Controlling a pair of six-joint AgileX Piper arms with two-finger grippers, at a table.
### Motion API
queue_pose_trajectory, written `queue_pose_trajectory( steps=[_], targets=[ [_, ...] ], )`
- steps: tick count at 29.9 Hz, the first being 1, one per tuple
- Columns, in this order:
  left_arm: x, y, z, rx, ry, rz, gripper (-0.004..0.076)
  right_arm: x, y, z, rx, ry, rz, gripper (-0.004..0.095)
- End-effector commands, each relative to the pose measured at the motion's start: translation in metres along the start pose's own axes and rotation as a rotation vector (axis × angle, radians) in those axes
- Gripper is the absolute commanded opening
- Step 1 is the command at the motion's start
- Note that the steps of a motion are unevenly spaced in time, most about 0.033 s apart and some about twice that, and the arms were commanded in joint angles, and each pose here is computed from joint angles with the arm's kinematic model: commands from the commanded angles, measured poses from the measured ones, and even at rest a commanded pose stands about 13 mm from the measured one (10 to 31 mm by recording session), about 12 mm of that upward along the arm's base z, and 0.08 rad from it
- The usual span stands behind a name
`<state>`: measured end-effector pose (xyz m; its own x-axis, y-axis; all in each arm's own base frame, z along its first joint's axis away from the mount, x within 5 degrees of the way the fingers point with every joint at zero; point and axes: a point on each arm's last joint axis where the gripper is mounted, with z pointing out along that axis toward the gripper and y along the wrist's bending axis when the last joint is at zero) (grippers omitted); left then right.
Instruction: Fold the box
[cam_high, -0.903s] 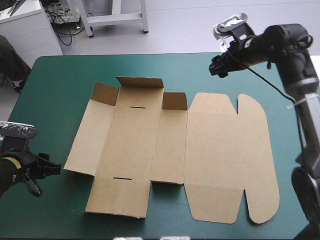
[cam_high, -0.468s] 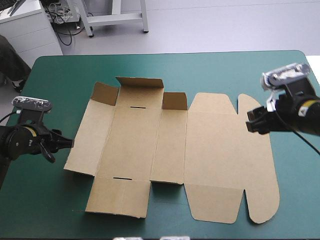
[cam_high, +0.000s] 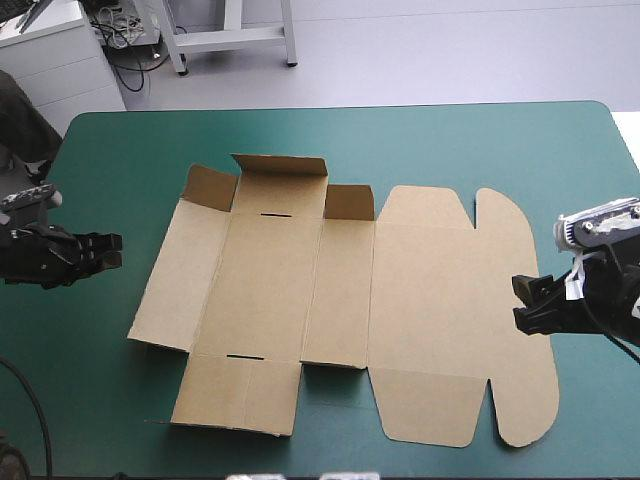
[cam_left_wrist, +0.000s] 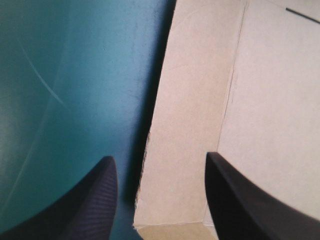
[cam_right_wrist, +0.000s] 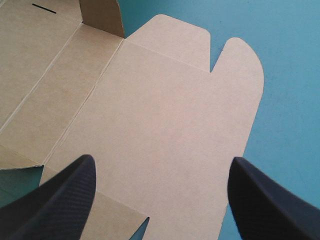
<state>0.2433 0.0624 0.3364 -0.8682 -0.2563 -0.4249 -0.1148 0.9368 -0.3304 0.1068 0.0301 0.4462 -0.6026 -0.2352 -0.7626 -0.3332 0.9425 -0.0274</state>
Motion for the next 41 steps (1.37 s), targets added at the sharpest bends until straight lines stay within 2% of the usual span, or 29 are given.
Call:
queue_pose_trajectory(
  steps=[1,6,10,15,25,41],
  targets=[
    [-0.010,0.011,-0.006,0.141,-0.058,-0.042,0.0380,-0.005,0.004,-0.006,-0.034,-0.056,-0.023,0.0671],
    [-0.010,0.027,0.018,0.130,0.041,-0.002,0.0380,-0.008,0.003,-0.006,-0.028,-0.079,-0.041,0.0671],
    [-0.013,0.033,0.041,0.225,0.129,-0.021,0.0381,-0.008,0.003,-0.006,-0.027,-0.083,-0.042,0.0671],
    [-0.012,0.045,0.066,0.264,0.226,-0.056,0.0436,-0.009,0.003,-0.006,-0.023,-0.096,-0.058,0.0670],
    [-0.015,0.053,0.093,0.339,0.269,-0.104,0.0437,-0.010,0.002,-0.006,-0.021,-0.101,-0.060,0.0671],
    [-0.006,0.013,0.128,0.380,0.418,-0.004,0.0436,-0.010,0.002,-0.006,-0.019,-0.104,-0.061,0.0669]
  ],
)
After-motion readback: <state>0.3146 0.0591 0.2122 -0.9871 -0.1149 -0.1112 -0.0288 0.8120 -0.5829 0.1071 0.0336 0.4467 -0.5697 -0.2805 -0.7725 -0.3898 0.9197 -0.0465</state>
